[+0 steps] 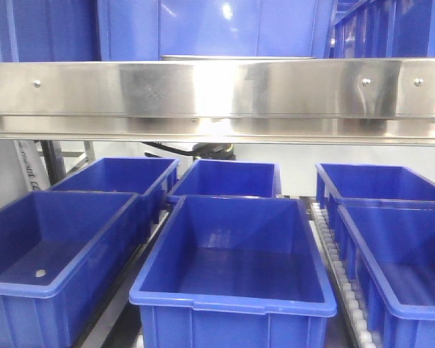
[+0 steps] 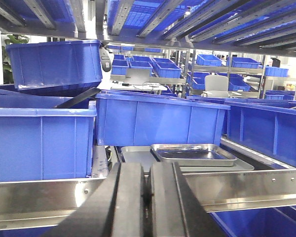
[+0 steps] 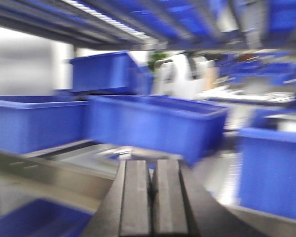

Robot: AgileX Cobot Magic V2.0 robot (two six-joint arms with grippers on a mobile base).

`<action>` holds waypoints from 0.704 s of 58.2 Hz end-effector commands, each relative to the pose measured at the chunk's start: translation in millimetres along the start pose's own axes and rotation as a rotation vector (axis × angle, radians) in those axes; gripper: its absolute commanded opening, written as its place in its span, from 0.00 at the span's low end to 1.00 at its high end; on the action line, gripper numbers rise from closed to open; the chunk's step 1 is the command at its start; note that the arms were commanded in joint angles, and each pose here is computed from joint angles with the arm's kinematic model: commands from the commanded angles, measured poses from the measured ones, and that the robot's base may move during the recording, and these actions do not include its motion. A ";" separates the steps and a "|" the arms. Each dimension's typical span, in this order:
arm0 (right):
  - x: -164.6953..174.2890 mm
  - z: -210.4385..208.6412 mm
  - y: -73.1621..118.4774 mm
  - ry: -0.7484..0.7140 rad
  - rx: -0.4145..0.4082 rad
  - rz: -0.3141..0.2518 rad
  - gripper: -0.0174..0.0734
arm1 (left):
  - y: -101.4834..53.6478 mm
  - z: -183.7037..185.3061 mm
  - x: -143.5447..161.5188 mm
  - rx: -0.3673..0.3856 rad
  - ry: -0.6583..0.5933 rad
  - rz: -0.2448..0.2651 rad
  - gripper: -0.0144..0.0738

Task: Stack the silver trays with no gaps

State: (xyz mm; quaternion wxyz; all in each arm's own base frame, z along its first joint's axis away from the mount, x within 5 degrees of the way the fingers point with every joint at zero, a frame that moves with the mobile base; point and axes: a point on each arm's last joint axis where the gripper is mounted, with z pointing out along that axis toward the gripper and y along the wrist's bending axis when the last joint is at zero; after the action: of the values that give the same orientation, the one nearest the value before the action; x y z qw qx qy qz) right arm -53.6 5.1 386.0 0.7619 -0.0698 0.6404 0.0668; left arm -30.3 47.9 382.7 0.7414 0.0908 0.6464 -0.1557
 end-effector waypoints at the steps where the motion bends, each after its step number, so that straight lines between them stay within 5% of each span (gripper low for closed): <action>1: 5.3 9.5 -2.2 -0.038 0.107 -0.057 0.10 | 0.1 0.1 -0.5 0.007 -0.013 -0.004 0.15; 13: 48.9 45.1 -10.6 -0.100 0.259 -0.051 0.10 | 0.1 0.1 -0.5 0.007 -0.013 -0.004 0.15; 23: 104.6 66.0 -22.4 -0.111 0.301 -0.012 0.10 | 0.1 0.1 -0.5 0.007 -0.013 -0.004 0.15; 32: 165.1 73.8 -28.1 0.021 0.316 0.010 0.10 | 0.1 0.1 -0.5 0.007 -0.013 -0.004 0.15; 41: 188.8 74.0 -29.2 0.080 0.321 0.019 0.10 | 0.1 0.1 -0.5 0.007 -0.013 -0.004 0.15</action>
State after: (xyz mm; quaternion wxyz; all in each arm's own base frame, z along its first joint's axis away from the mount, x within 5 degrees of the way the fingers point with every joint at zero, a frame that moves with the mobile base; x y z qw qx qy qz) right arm 56.0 -6.1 212.0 0.7201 0.0542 0.6913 -0.0256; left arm -30.3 47.9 382.7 0.7414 0.0908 0.6464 -0.1557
